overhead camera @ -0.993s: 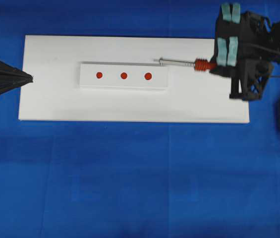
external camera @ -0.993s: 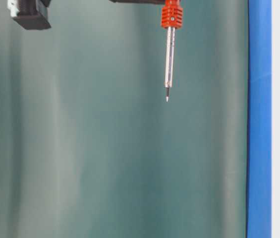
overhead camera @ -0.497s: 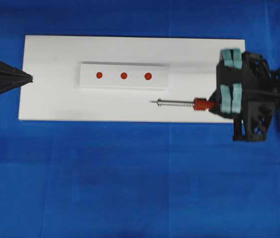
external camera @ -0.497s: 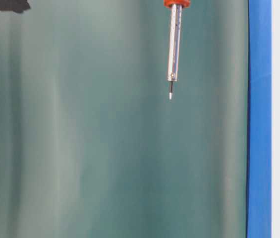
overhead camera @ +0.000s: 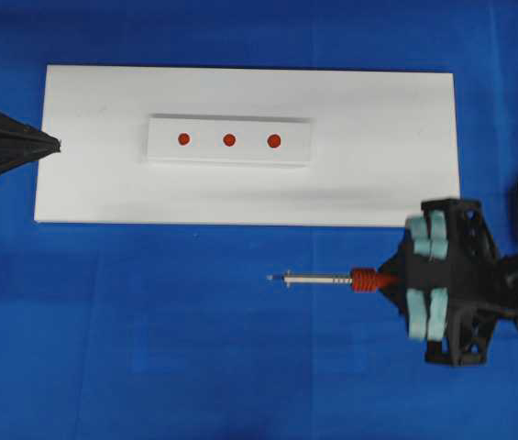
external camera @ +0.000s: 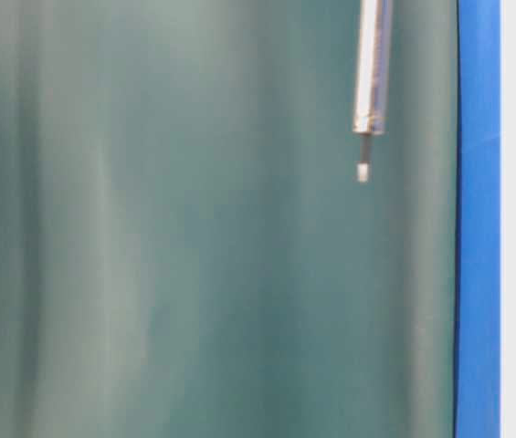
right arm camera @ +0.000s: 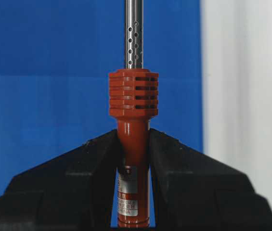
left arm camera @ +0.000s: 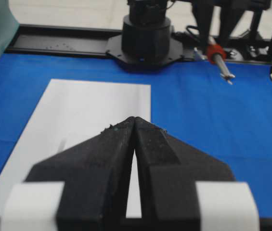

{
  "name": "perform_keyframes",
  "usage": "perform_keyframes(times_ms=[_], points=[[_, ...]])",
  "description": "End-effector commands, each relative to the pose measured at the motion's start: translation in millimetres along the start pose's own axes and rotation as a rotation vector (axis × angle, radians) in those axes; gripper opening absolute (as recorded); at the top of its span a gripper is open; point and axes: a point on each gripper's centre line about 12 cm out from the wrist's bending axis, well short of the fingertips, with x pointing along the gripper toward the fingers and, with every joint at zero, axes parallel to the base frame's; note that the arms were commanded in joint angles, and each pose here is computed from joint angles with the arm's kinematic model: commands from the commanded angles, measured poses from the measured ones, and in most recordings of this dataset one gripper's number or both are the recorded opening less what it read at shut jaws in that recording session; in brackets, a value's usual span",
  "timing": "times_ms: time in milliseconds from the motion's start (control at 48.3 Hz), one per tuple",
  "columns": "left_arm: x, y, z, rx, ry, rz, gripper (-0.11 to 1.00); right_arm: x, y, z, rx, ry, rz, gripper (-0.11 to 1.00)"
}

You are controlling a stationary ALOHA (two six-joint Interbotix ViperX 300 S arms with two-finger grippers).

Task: Touch the tip of the soldering iron to the mark.
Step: 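Carry the iron with the right gripper back to the table front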

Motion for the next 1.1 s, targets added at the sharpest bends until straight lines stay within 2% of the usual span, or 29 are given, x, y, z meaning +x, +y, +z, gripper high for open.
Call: perform_keyframes(times_ms=[0, 248, 435, 621, 890, 1076], points=[[2, 0, 5, 0.0, -0.015, 0.002, 0.0, -4, 8, 10, 0.005, -0.02, 0.007, 0.06], [2, 0, 5, -0.001, -0.015, 0.003, 0.0, 6, 16, 24, -0.016, -0.043, -0.004, 0.06], [2, 0, 5, 0.0, -0.015, 0.002, 0.0, 21, 21, 43, -0.014, -0.045, -0.016, 0.06], [2, 0, 5, 0.0, -0.015, 0.002, 0.0, 40, 25, 72, -0.032, -0.05, -0.039, 0.06], [2, 0, 5, -0.001, -0.022, 0.002, 0.0, 60, 37, 115, -0.081, -0.095, -0.031, 0.06], [2, 0, 5, -0.026, -0.02, 0.002, 0.0, 65, 38, 120, -0.084, -0.094, -0.037, 0.06]])
